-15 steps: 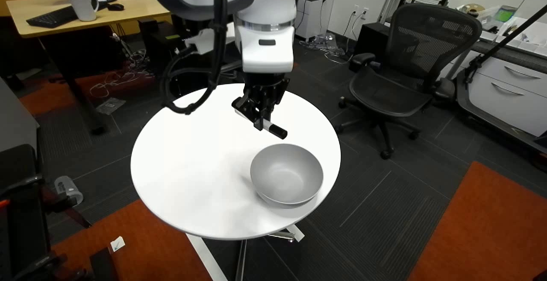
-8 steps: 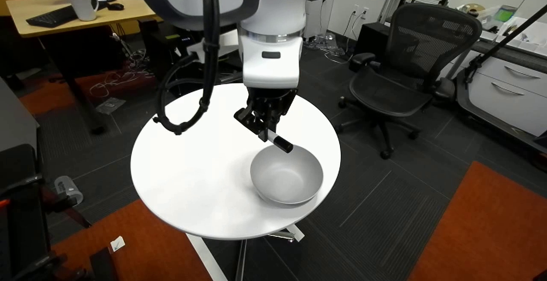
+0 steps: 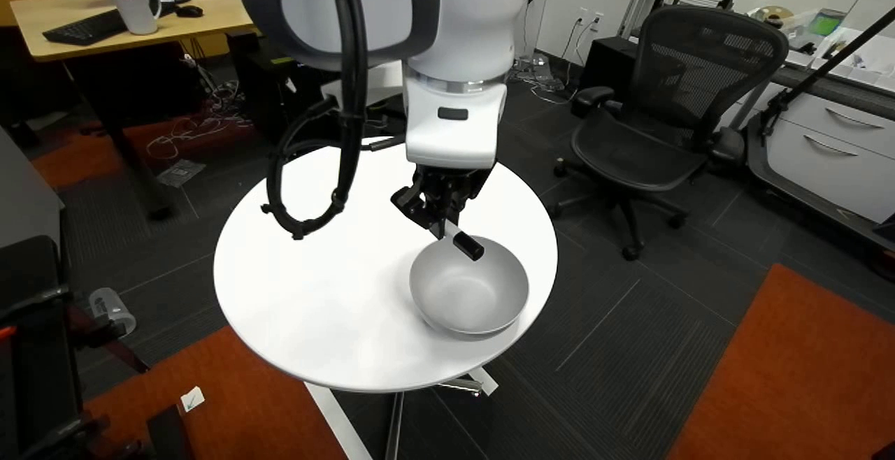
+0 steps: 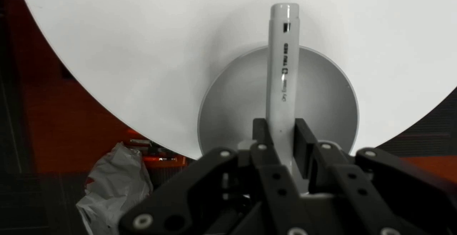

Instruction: Put the black marker inside the grey bowl

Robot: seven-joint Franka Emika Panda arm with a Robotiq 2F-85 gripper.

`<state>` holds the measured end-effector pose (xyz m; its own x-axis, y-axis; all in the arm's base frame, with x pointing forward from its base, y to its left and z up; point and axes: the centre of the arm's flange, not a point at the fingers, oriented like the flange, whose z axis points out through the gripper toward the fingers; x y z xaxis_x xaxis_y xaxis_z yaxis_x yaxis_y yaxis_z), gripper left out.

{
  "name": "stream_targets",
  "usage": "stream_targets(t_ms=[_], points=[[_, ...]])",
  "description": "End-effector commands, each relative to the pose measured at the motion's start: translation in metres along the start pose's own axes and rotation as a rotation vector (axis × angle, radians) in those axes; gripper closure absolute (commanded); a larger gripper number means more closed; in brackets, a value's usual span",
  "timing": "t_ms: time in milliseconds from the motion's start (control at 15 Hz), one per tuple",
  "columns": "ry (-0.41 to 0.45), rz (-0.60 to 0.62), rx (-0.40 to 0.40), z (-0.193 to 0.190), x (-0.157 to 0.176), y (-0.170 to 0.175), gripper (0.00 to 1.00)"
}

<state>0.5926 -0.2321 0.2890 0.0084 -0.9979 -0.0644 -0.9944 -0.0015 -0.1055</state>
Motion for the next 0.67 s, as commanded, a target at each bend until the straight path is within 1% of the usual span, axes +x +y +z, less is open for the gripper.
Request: stream_targets(t_ms=[0,333,600], points=[[0.0,0.066,0.033,0.007,0.016,-0.015,0.95],[-0.012,0.115,0.038,0.022,0.034,-0.033,0.95],[-0.013,0.165,0.016,0.044,0.044,-0.046,0.95]])
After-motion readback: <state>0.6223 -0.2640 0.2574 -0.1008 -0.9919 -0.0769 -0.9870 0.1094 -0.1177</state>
